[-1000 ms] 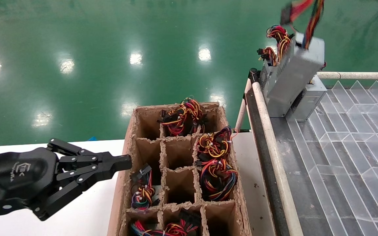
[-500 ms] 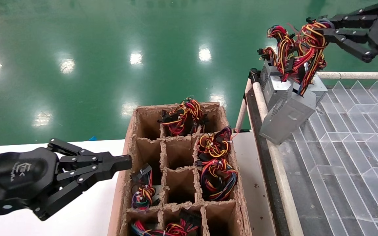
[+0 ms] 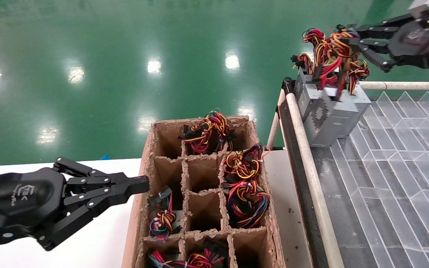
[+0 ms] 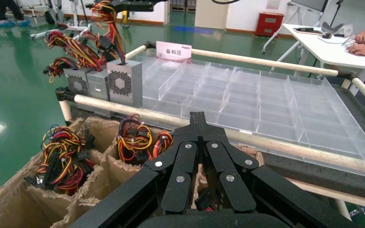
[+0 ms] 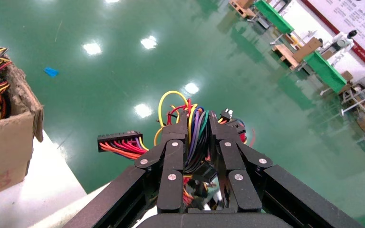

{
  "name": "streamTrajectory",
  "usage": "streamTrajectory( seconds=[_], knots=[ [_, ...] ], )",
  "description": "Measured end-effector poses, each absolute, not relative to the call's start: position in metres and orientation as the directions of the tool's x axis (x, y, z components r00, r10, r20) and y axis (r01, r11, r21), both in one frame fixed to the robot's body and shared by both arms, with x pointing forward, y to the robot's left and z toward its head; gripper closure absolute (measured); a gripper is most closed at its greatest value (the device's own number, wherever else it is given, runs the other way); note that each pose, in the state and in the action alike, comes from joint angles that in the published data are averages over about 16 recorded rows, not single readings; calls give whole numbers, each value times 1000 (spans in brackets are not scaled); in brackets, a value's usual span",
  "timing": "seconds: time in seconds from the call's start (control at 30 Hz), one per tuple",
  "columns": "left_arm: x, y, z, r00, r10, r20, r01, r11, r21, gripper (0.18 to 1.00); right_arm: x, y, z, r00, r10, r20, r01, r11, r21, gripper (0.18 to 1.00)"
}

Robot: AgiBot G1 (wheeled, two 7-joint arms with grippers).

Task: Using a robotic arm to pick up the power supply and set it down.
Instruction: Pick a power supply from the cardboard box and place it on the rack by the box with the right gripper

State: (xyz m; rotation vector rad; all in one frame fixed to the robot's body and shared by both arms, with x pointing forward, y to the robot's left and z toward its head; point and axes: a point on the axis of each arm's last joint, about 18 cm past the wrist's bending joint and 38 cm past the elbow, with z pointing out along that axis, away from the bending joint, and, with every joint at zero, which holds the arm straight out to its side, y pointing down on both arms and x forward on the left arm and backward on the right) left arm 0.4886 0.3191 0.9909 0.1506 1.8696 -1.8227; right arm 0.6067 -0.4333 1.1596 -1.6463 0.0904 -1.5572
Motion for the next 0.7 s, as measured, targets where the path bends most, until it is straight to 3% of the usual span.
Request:
streamTrajectory(
  seconds=[0.7],
  knots=[
    [489, 319, 991, -859, -273, -434, 427, 88, -900, 993, 645, -399, 1130, 324, -537, 779, 436, -646, -626, 922]
  ],
)
